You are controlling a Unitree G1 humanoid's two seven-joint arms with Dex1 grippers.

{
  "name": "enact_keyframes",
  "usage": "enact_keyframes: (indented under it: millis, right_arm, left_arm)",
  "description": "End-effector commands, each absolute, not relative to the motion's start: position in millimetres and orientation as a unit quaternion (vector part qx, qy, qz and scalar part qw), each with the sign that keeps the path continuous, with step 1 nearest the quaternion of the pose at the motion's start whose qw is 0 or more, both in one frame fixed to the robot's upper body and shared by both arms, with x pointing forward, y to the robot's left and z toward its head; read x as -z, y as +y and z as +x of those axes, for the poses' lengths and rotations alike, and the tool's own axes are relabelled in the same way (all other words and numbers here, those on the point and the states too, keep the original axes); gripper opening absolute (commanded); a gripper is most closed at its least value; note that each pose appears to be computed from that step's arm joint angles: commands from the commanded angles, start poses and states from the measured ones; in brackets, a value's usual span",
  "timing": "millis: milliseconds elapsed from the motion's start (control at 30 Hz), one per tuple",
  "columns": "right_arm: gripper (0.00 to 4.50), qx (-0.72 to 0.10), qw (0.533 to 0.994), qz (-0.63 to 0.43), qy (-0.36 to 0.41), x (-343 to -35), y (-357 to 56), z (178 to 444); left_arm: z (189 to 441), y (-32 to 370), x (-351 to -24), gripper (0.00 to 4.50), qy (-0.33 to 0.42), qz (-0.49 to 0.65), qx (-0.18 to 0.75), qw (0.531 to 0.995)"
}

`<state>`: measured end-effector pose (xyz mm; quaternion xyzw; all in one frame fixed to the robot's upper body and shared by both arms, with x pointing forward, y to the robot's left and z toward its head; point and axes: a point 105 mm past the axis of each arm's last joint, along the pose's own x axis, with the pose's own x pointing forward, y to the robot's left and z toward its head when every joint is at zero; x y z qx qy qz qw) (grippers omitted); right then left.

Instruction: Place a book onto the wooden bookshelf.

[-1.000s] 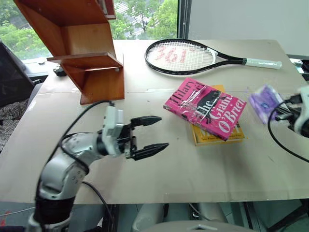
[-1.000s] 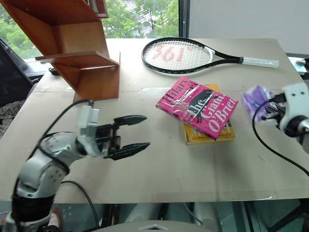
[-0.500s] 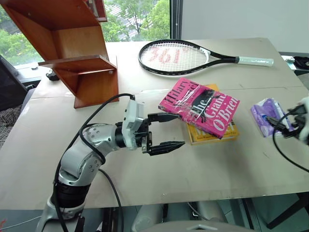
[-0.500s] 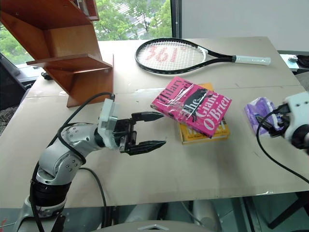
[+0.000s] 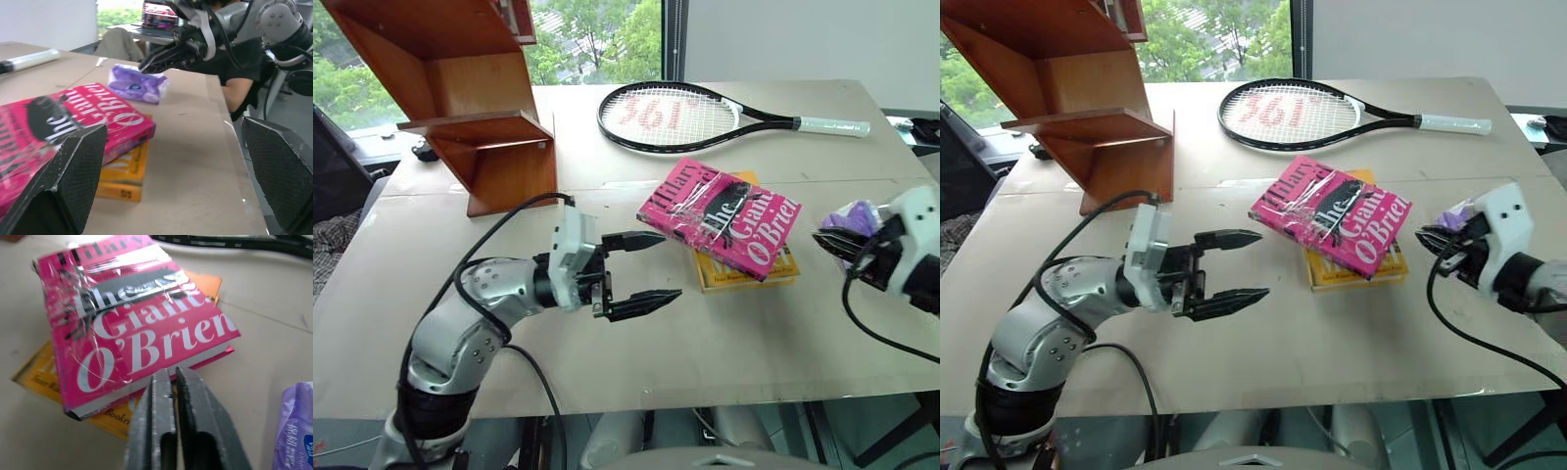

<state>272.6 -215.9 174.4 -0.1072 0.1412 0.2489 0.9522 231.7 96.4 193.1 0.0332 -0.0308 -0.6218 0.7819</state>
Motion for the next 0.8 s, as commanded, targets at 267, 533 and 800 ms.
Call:
enact_keyframes:
  millis: [267,533,800]
  right_arm:
    - [0.11,-0.225,0.948,-0.174,0.144,-165.0,-229.4,305.2]
    - [0.11,-0.257,0.935,-0.197,0.146,-159.1,-216.0,331.2]
    - [0.11,-0.286,0.931,-0.189,0.128,-156.5,-182.3,351.0]
  left_arm:
    - [218.5,112.5,-193.9,4.50,-0.021,0.046,0.580,0.813]
    - [219.3,123.1,-186.8,4.50,-0.011,0.049,0.558,0.828]
    - [215.8,128.3,-180.2,4.50,-0.008,0.051,0.549,0.834]
